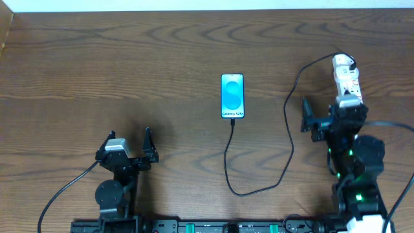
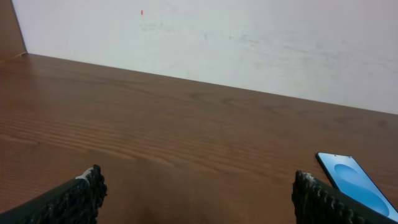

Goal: Plug charger to phone and switch on socket

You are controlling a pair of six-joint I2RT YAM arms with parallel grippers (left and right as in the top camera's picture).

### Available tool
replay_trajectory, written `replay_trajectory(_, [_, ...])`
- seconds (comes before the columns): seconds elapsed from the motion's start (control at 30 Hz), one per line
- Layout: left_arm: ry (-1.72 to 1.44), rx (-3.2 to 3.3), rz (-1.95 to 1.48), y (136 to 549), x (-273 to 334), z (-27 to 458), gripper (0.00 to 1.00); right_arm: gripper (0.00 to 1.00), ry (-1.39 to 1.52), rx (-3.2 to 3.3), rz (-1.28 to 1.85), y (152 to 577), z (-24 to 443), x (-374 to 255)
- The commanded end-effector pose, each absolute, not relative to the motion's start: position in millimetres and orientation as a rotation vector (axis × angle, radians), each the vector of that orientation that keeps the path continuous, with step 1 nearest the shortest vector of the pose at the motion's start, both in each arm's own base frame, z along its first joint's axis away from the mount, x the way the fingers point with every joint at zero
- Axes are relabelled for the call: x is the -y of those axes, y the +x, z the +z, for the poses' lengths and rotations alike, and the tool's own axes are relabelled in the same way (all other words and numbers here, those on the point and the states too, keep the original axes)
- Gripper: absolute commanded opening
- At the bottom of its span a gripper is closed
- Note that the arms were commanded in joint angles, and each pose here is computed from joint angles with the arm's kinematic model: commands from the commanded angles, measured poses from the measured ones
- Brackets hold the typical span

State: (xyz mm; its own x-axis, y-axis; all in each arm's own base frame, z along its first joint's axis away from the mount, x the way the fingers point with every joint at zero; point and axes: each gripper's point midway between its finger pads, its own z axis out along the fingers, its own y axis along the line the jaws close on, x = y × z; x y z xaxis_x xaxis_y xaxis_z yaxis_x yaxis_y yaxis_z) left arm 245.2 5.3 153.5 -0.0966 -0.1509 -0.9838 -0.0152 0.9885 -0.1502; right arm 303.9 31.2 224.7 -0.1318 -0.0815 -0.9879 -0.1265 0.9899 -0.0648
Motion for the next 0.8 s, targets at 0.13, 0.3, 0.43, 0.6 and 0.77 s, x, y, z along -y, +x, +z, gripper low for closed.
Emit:
replay_trajectory(0.13, [-0.122, -1.712, -0.118, 244.1, -4.0, 139.2, 0.97, 0.99, -0.132, -1.662, 0.0, 278.3, 201.9, -25.9])
replay_trajectory(0.3, [-0.121, -1.712, -0.119, 244.1, -4.0, 139.2, 0.97, 0.99, -0.131, -1.624, 0.004, 264.6, 184.5, -25.3])
replay_trajectory(0.43, [-0.122, -1.712, -0.118, 244.1, -4.0, 139.2, 0.97, 0.99, -0.128, -1.594, 0.006, 256.9, 169.6, -24.8])
replay_trajectory(0.6, [-0.122, -1.712, -0.118, 244.1, -4.0, 139.2, 0.97, 0.99, -0.127, -1.596, 0.004, 250.5, 168.7, -23.6])
replay_trajectory(0.77, [-0.122, -1.712, -0.118, 244.1, -4.0, 139.2, 0.97, 0.99, -0.124, -1.61, -0.001, 245.5, 164.2, -22.0])
